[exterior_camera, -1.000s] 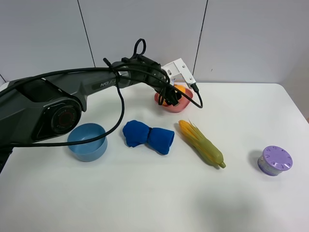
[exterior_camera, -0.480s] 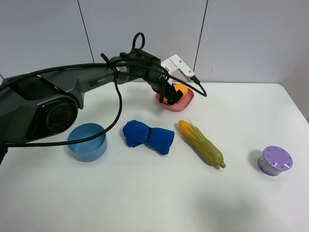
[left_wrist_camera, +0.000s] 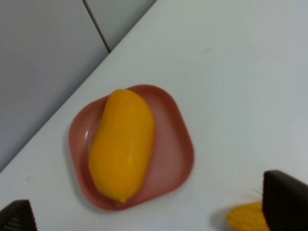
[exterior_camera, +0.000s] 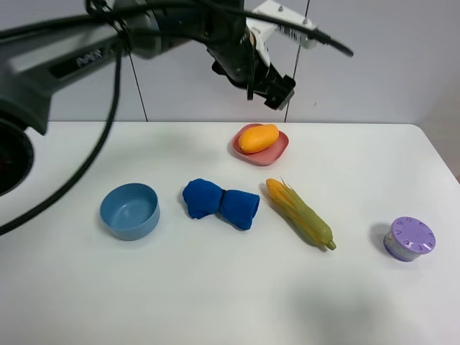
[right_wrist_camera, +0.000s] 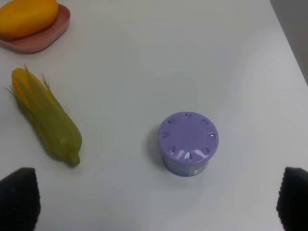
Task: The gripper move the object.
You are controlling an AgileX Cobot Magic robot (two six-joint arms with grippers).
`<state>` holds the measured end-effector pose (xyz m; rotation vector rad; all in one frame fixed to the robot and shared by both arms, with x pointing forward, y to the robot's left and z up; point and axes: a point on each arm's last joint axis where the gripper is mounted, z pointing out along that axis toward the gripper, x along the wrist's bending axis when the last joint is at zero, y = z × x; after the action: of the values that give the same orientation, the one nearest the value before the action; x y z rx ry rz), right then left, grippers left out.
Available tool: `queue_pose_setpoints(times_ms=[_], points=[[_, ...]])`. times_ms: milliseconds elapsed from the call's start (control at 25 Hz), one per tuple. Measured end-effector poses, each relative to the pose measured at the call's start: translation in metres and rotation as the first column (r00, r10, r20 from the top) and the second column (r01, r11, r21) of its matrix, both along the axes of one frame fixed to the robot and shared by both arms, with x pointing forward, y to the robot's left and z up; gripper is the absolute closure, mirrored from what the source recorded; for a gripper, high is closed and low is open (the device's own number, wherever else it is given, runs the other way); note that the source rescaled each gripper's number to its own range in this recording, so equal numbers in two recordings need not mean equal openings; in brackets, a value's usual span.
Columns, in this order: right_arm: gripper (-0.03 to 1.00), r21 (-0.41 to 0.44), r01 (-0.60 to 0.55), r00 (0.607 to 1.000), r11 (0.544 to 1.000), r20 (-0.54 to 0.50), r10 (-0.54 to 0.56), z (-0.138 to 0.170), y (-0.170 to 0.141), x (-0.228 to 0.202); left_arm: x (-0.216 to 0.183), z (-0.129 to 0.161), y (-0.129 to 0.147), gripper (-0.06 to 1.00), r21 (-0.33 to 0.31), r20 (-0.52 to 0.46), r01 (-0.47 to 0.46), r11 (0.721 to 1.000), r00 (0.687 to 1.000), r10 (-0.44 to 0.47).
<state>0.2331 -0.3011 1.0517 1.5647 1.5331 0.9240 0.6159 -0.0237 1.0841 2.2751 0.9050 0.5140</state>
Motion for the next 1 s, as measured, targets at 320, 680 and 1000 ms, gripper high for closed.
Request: queue_pose_setpoints(times_ms=[320,680,1000], points=[[-0.03,0.000,0.000,1.000,1.000,0.000,0.000,0.000,0.000,0.000,-0.032,0.102,0.066,0.13,-0.069,0.065,-0.099,0.993,0.993,0.103],[-0.03,0.000,0.000,1.000,1.000,0.000,0.000,0.000,0.000,0.000,-0.012,0.160,0.257,0.13,-0.061,0.132,-0.544,0.837,0.827,0.547],[-0.03,0.000,0.000,1.000,1.000,0.000,0.000,0.000,0.000,0.000,-0.064,0.198,0.358,0.13,-0.066,0.187,-0.741,0.669,0.649,0.737]])
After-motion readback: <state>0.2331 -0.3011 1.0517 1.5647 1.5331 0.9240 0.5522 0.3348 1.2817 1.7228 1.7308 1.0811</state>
